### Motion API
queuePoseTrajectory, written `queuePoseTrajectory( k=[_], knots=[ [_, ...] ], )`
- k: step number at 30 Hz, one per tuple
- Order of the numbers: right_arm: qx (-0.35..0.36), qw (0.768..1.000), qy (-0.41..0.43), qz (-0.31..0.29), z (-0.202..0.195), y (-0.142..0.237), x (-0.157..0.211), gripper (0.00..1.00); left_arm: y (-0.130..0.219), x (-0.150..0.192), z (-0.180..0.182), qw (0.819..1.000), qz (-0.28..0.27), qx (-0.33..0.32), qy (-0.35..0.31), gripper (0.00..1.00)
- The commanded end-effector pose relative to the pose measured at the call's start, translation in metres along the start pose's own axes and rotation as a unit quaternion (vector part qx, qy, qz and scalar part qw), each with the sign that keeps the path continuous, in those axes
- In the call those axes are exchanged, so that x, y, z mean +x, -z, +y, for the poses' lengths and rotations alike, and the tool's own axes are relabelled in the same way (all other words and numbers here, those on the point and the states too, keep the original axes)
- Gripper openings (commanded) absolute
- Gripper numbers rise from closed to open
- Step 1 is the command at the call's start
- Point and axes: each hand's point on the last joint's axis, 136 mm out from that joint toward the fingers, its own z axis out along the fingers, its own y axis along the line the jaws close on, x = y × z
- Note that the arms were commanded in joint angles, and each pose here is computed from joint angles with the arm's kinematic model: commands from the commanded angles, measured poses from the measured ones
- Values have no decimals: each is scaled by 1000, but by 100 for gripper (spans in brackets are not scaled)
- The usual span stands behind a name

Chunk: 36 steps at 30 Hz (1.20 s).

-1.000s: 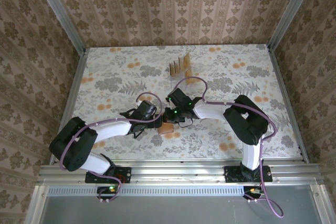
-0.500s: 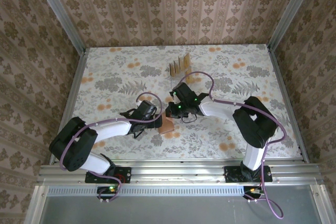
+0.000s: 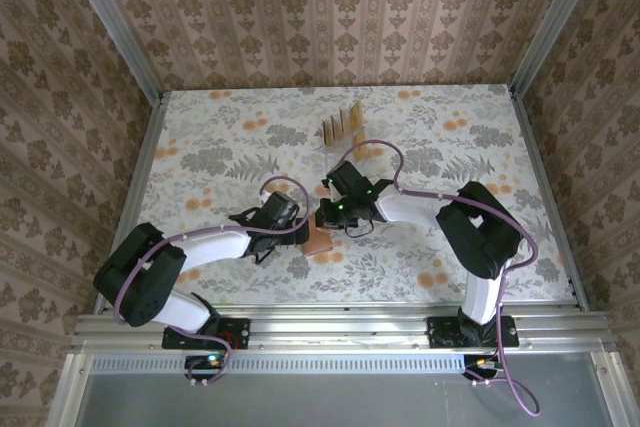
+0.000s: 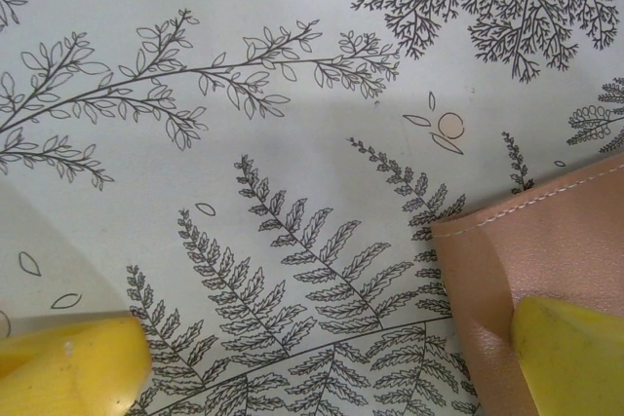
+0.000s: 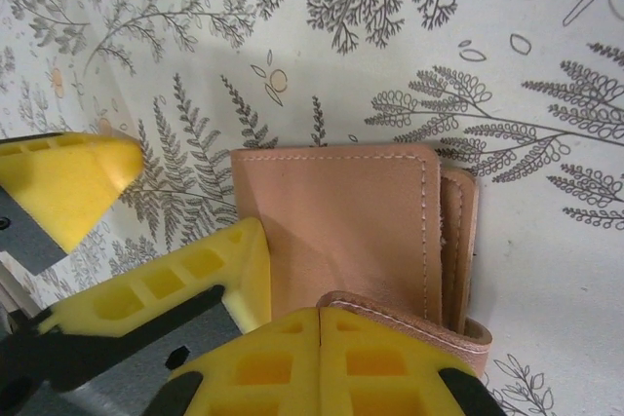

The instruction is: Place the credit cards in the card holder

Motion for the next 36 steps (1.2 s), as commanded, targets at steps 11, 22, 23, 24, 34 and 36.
queuePoseTrajectory(
  k=[11,22,23,24,34,36],
  knots=[
    [0,1000,4,15,-2,-16,5,0,-24,66,21,994,112,-16,-12,100],
    [-6,1000,5,15,2,-12,9,0,-24,66,20,993,112,-16,-13,100],
    [-6,1000,5,16,1,-12,10,0,-24,66,21,993,112,-17,-13,100],
    [-6,1000,4,15,1,-11,11,0,-24,66,21,993,112,-17,-13,100],
    [2,1000,-3,23,-11,-14,25,0,-24,67,21,993,113,-17,-14,100],
    [2,1000,-4,23,-13,-14,26,0,-24,67,21,993,113,-17,-14,100]
  ],
)
